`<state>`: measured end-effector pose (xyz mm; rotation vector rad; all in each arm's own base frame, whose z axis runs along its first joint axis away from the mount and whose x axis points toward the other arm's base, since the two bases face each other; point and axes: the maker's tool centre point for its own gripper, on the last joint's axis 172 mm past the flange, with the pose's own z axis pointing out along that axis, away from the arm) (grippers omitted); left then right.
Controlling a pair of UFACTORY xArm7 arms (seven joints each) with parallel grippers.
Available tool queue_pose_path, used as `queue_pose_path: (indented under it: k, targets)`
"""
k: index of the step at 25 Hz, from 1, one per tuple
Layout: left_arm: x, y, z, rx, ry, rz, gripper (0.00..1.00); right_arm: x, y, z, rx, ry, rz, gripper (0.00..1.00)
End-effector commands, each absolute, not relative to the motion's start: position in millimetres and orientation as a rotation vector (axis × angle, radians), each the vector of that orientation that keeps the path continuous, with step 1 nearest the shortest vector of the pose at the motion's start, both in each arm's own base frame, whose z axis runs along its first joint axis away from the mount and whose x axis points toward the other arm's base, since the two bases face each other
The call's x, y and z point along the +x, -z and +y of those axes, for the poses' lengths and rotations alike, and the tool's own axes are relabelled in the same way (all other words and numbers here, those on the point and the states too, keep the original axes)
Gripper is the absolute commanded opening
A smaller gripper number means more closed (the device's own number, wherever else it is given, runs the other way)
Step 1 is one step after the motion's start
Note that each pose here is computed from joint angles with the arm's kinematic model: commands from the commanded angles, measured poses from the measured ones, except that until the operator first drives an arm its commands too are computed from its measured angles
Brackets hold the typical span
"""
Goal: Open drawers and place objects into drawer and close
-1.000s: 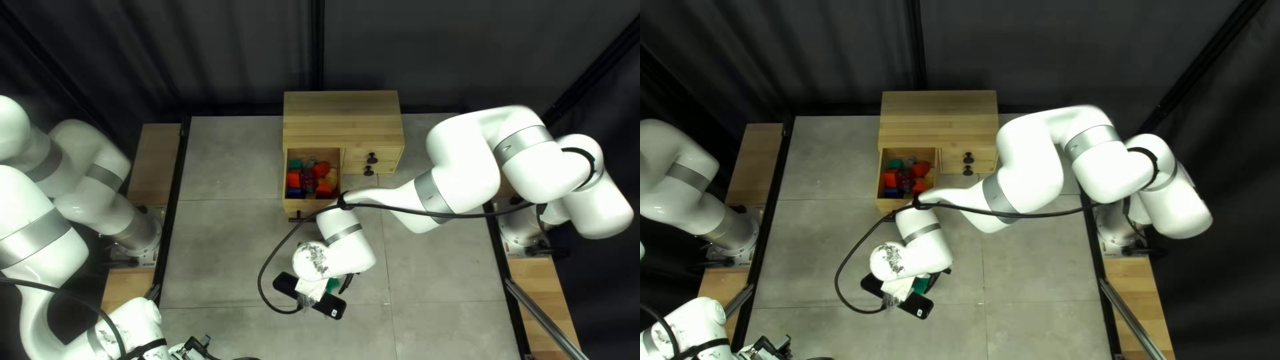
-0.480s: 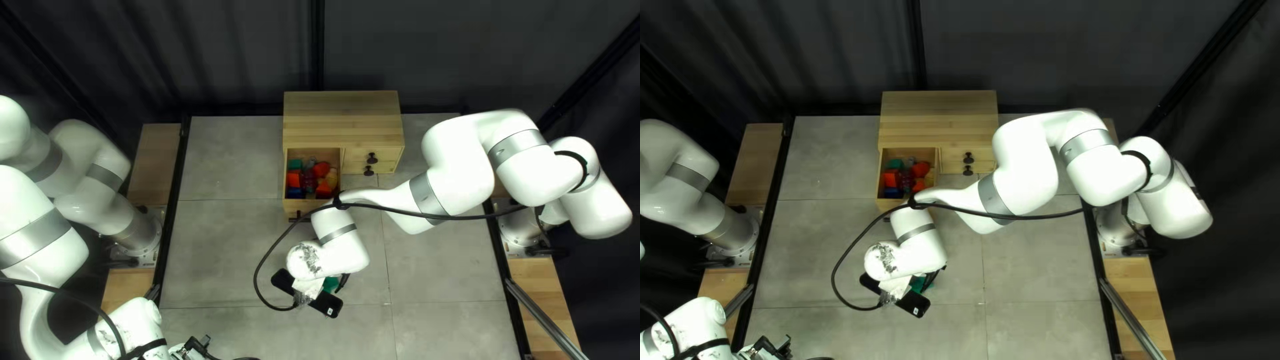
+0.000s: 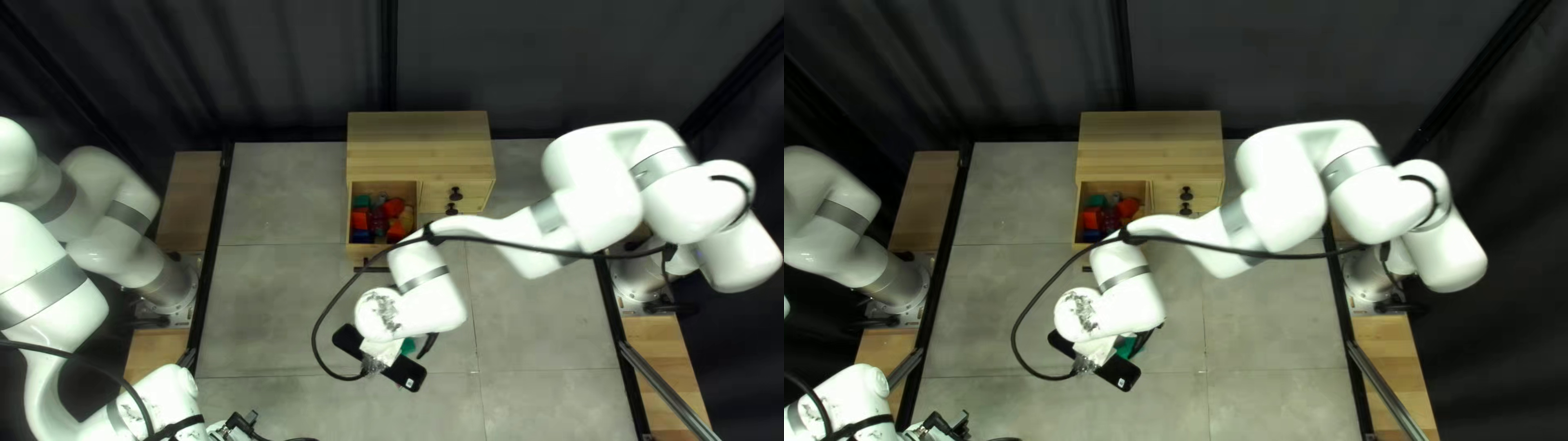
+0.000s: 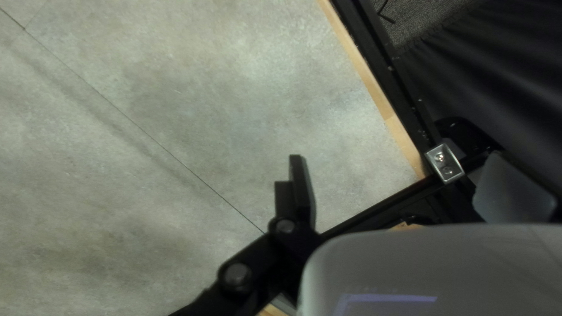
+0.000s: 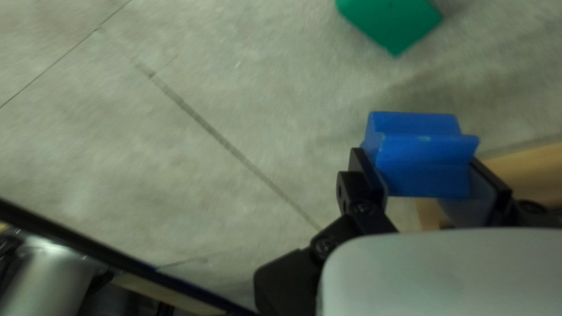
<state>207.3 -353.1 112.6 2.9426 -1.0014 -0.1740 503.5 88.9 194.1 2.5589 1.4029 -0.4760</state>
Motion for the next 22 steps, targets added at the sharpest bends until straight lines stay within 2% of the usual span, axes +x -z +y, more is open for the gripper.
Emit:
queue_pose_path:
  k: [1, 7, 11, 13, 14, 15, 17, 22]
  targets:
    - [207, -113, -353, 2.943, 0.174, -1.001, 1.00, 488, -230, 44, 2.551, 0.480, 1.317, 0.03]
    - [207, -113, -353, 2.943, 0.174, -1.001, 1.00, 509, -224, -50, 2.568, 0.398, 1.163, 0.03]
    - [207, -113, -353, 2.943, 0.174, -1.001, 1.00, 535, -210, -78, 2.571, 0.317, 1.120, 0.03]
    - [207, -113, -353, 2.943, 0.174, -1.001, 1.00, 548, -202, -88, 2.571, 0.270, 1.101, 0.05]
    - [207, -113, -353, 2.943, 0.174, -1.001, 1.00, 554, -197, -93, 2.572, 0.243, 1.088, 0.09]
    - [207, -113, -353, 2.943, 0.174, -1.001, 1.00, 557, -196, -95, 2.573, 0.231, 1.082, 0.35]
    - [207, -113, -353, 2.943, 0.174, -1.001, 1.00, 563, -190, -102, 2.577, 0.201, 1.064, 1.00]
    - [207, -113, -353, 2.943, 0.174, -1.001, 1.00, 551, -196, -93, 2.597, 0.173, 1.036, 1.00]
